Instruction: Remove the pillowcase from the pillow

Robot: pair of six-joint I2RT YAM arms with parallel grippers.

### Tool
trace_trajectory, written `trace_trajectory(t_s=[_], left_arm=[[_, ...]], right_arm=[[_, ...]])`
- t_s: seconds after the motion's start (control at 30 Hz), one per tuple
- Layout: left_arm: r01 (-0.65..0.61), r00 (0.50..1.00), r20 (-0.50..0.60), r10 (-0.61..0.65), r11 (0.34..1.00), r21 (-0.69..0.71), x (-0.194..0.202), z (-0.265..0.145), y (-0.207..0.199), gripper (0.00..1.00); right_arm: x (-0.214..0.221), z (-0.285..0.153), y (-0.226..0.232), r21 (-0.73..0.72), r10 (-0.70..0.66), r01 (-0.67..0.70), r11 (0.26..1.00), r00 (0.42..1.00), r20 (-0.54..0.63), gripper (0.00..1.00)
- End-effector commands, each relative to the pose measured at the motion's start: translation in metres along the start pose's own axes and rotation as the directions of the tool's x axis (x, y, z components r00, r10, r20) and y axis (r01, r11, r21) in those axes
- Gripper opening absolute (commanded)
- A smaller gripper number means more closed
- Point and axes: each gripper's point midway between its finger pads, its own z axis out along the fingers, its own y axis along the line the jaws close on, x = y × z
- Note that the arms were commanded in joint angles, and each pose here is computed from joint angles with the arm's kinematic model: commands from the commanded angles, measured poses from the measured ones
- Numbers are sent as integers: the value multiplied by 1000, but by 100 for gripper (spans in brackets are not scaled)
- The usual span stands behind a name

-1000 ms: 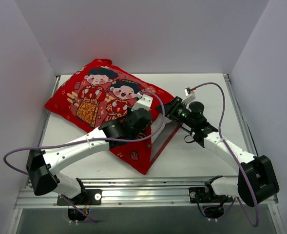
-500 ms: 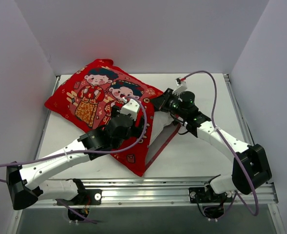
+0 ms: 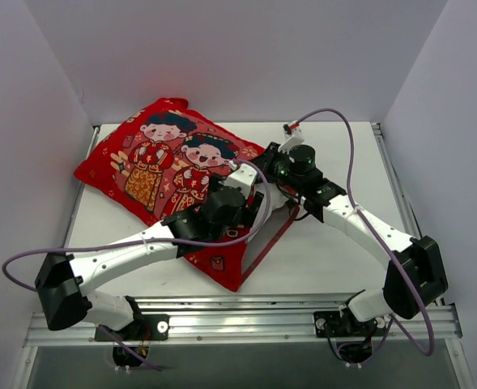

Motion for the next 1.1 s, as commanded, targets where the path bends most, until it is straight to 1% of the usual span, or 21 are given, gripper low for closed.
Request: trace_trajectory(t_s=[0.0, 0.23, 0.3, 0.43, 0.57, 0.6, 0.67, 0.7, 0.73, 0.8, 0.83, 0.9, 0.93, 1.0, 1.07], left_arm=[[75, 992, 101, -77, 997, 29, -39, 9, -21, 94], [103, 990, 105, -97, 993, -60, -34, 31, -24, 94], [111, 989, 106, -100, 988, -111, -30, 35, -17, 94], [118, 992, 71, -104, 964, -238, -6, 41, 0, 94], [136, 991, 50, -127, 950, -280, 11, 42, 7, 94], [130, 992, 40, -123, 946, -297, 15, 40, 10, 95], [146, 989, 42, -140, 934, -326, 18, 37, 16, 100], [130, 991, 29, -128, 928, -348, 21, 34, 21, 92], [134, 991, 43, -127, 920, -369, 17, 29, 28, 84], [116, 993, 39, -110, 917, -382, 14, 22, 37, 72], [106, 994, 35, -101, 916, -387, 14, 20, 42, 62], [100, 995, 28, -97, 917, -387, 16, 15, 49, 50], [103, 995, 23, -102, 919, -381, 17, 15, 50, 39], [100, 994, 9, -105, 912, -397, 21, 10, 61, 31], [98, 994, 5, -105, 906, -413, 20, 6, 71, 29]], right_arm=[[-30, -3, 31, -56, -37, 41, 998, 996, 83, 0], [-32, -5, 36, -58, -43, 48, 997, 995, 89, 0], [-34, -6, 37, -58, -43, 48, 997, 995, 93, 0], [-38, -8, 40, -58, -43, 49, 997, 994, 103, 0], [-39, -11, 40, -51, -49, 55, 997, 993, 106, 0], [-39, -11, 40, -51, -48, 53, 997, 993, 106, 0], [-39, -12, 39, -45, -52, 57, 997, 993, 105, 0], [-39, -13, 38, -40, -55, 59, 997, 993, 107, 0], [-39, -13, 35, -29, -62, 65, 997, 992, 109, 0], [-40, -15, 30, -3, -70, 70, 998, 991, 112, 0], [-42, -16, 28, 13, -72, 71, 997, 990, 119, 0], [-44, -19, 25, 22, -75, 73, 997, 989, 124, 0], [-44, -19, 25, 23, -75, 73, 997, 989, 127, 0], [-45, -20, 24, 30, -76, 73, 997, 989, 128, 0], [-44, -20, 18, 48, -76, 71, 996, 989, 123, 0]])
